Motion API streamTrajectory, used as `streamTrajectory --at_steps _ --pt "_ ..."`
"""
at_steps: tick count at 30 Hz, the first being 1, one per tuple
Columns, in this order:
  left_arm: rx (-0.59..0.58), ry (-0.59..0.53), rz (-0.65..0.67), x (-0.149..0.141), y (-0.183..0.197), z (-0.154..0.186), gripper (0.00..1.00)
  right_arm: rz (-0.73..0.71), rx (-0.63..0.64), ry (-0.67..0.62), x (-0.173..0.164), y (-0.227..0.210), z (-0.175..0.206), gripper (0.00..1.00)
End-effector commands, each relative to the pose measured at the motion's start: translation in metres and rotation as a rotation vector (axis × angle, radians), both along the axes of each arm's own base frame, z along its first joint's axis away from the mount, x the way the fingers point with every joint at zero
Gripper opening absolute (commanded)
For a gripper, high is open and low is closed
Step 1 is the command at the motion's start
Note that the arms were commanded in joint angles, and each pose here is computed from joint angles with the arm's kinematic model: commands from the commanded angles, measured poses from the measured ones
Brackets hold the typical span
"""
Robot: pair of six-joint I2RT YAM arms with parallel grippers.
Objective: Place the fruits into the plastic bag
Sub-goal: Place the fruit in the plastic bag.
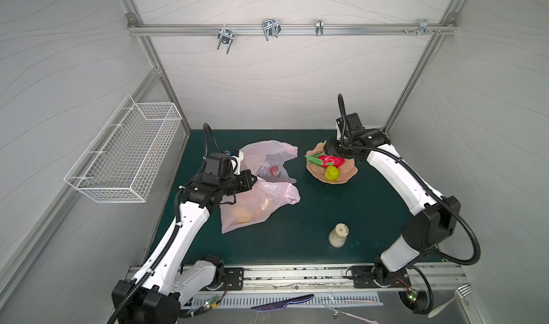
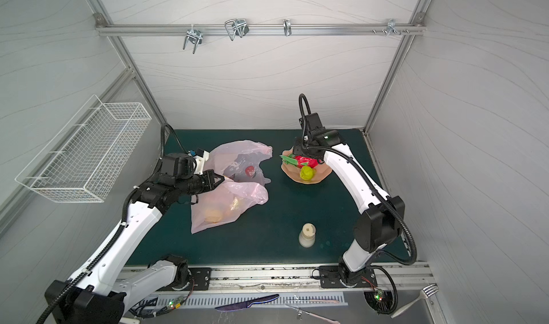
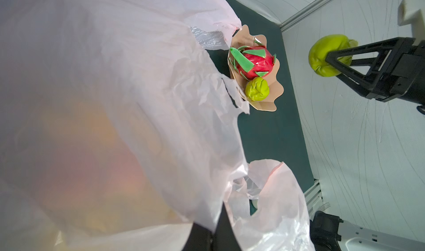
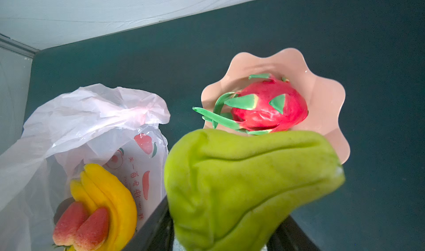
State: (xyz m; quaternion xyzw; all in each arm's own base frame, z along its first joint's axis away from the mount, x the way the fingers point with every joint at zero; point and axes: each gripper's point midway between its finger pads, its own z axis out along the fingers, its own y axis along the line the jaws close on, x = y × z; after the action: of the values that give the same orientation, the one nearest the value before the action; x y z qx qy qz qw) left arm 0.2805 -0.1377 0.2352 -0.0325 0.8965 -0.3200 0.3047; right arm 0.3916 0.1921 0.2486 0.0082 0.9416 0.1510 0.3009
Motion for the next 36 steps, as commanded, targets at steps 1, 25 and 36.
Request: streamTrajectory --at_steps 1,25,36 --pt "-0.013 -0.055 -0.01 0.007 -0.002 0.017 0.0 0.111 0.161 0.056 -0.008 0.037 -0.007 0.57" --pt "-0.017 -0.092 0.014 0.016 0.0 0.033 0.0 0.312 0.645 0.477 -0.081 0.186 -0.076 0.56" --pt "-0.033 -0.104 -0.001 0.023 -0.005 0.037 0.0 0.331 0.67 0.528 -0.087 0.204 -0.088 0.56"
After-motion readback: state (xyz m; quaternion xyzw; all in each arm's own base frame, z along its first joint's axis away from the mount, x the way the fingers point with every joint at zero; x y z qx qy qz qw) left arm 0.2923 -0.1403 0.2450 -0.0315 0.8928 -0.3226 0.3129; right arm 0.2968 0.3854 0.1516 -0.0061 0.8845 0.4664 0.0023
